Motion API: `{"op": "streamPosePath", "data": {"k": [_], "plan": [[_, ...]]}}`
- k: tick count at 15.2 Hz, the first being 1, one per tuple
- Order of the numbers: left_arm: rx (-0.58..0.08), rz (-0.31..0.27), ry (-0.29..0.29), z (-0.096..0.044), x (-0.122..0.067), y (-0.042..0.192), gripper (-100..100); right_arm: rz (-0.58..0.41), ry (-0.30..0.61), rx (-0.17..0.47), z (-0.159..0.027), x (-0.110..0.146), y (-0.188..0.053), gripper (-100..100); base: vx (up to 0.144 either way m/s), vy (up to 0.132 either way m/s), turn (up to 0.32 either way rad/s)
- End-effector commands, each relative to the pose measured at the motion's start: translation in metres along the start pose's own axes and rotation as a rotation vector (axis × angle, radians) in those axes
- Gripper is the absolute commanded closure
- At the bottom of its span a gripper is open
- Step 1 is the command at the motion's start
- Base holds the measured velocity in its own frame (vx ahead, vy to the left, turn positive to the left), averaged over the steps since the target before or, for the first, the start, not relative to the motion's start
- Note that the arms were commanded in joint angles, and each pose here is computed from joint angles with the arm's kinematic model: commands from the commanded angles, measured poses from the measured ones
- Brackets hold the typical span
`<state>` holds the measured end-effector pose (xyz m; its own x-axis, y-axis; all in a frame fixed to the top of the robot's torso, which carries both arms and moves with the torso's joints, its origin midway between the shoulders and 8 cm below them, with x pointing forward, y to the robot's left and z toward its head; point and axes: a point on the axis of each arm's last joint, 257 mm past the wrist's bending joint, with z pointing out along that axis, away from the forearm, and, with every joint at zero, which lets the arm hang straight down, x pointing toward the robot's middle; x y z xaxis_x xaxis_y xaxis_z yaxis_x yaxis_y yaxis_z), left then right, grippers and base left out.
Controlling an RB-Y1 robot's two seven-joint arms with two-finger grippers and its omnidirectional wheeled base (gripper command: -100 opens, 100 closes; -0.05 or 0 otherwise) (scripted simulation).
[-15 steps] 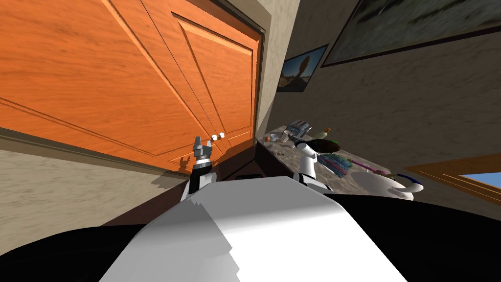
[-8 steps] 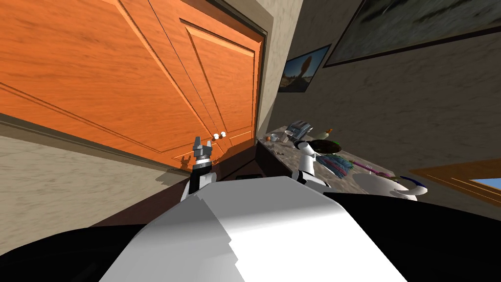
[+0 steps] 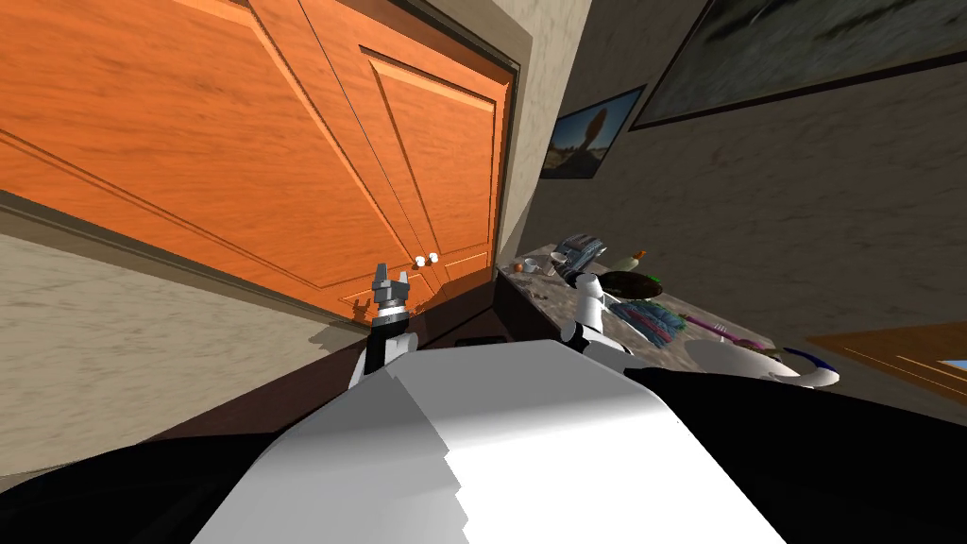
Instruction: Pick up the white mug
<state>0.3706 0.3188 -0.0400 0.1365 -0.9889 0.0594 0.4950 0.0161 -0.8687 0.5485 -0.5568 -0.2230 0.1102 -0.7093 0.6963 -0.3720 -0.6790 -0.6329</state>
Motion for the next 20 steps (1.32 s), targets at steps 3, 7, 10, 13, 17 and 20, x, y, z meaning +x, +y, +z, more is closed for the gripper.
{"op": "streamPosePath", "data": {"k": [3, 7, 10, 13, 17, 20], "plan": [[0.0, 0.0, 0.0, 0.0, 0.0, 0.0, 0, 0.211, -0.089, 0.035, 0.008, -0.024, -0.006, -100, -0.011, -0.046, 0.088], [0.0, 0.0, 0.0, 0.0, 0.0, 0.0, 0, 0.38, -0.164, 0.06, 0.013, -0.046, -0.014, -100, 0.013, -0.062, 0.077], [0.0, 0.0, 0.0, 0.0, 0.0, 0.0, 0, 0.454, -0.198, 0.069, 0.014, -0.056, -0.018, -100, 0.026, -0.058, 0.061], [0.0, 0.0, 0.0, 0.0, 0.0, 0.0, 0, 0.568, -0.261, 0.079, 0.015, -0.077, -0.023, -100, 0.04, -0.053, 0.062], [0.0, 0.0, 0.0, 0.0, 0.0, 0.0, 0, 0.673, -0.335, 0.067, 0.014, -0.109, -0.021, -100, 0.051, -0.054, 0.069], [0.0, 0.0, 0.0, 0.0, 0.0, 0.0, 0, 0.679, -0.304, 0.056, 0.014, -0.101, -0.011, -100, 0.031, -0.02, 0.091]]}}
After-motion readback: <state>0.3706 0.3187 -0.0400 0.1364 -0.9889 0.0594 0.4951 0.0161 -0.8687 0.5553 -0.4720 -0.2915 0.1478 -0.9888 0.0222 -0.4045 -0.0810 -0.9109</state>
